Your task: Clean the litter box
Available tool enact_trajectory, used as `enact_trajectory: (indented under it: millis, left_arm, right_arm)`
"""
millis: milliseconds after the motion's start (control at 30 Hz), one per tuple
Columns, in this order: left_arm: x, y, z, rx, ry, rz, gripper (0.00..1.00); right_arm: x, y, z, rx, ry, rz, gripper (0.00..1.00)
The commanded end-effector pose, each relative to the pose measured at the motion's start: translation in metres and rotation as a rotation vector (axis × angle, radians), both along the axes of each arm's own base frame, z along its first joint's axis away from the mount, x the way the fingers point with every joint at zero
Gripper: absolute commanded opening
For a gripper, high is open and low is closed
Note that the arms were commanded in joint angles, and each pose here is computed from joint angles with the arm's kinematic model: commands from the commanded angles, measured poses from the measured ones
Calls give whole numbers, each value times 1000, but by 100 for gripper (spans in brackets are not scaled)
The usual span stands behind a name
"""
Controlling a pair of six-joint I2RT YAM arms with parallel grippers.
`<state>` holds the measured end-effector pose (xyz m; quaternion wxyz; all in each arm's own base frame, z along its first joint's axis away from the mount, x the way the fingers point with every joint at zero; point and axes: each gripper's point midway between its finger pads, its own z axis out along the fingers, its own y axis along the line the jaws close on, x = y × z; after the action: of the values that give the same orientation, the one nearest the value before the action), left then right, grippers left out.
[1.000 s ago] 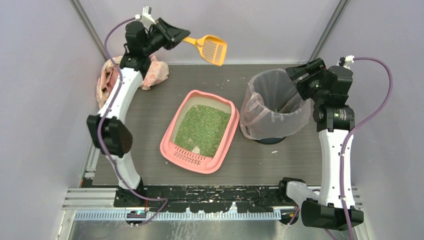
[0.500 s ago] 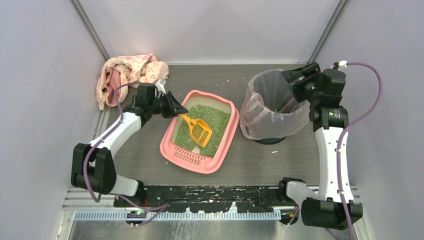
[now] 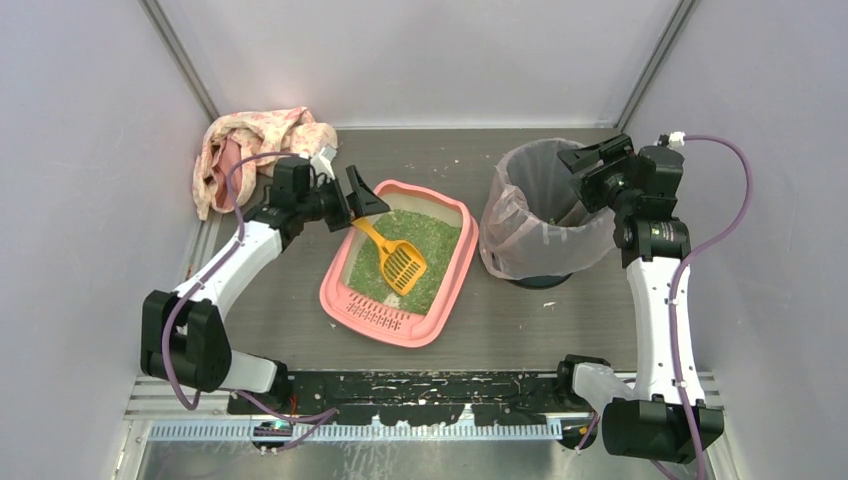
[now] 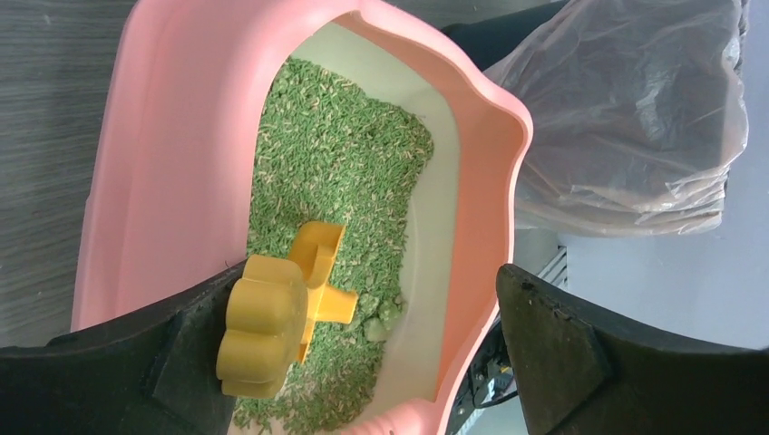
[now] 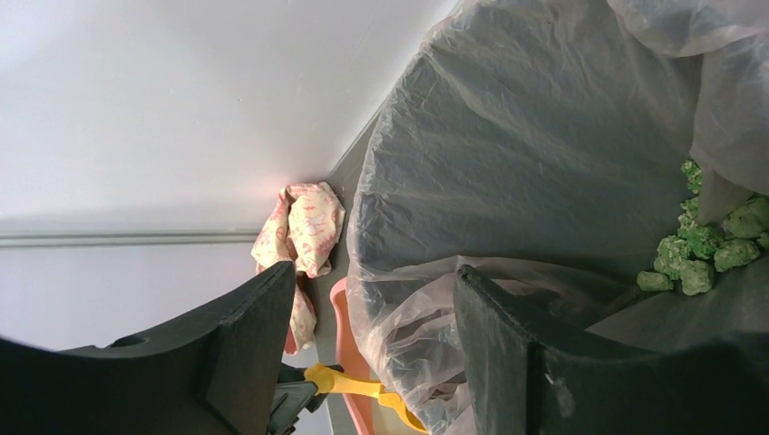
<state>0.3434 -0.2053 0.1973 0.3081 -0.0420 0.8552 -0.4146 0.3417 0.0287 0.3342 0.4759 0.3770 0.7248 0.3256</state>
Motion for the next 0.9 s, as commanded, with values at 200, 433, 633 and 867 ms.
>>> enact_trajectory:
  millis: [200, 433, 633, 867]
  left_arm:
    - [-7, 55, -1, 273, 44, 181, 100]
    - [-14, 89, 2, 286, 102, 294, 100]
    - [-7, 123, 27, 320, 69, 439, 100]
    - [-9, 118, 37, 226, 66, 440, 100]
  right_arm:
    - [3, 2, 18, 10, -94, 8, 70]
    - [5, 7, 13, 9, -84, 28, 70]
    - [5, 13, 8, -10, -65, 46, 70]
    - [8, 19, 6, -17, -59, 68, 70]
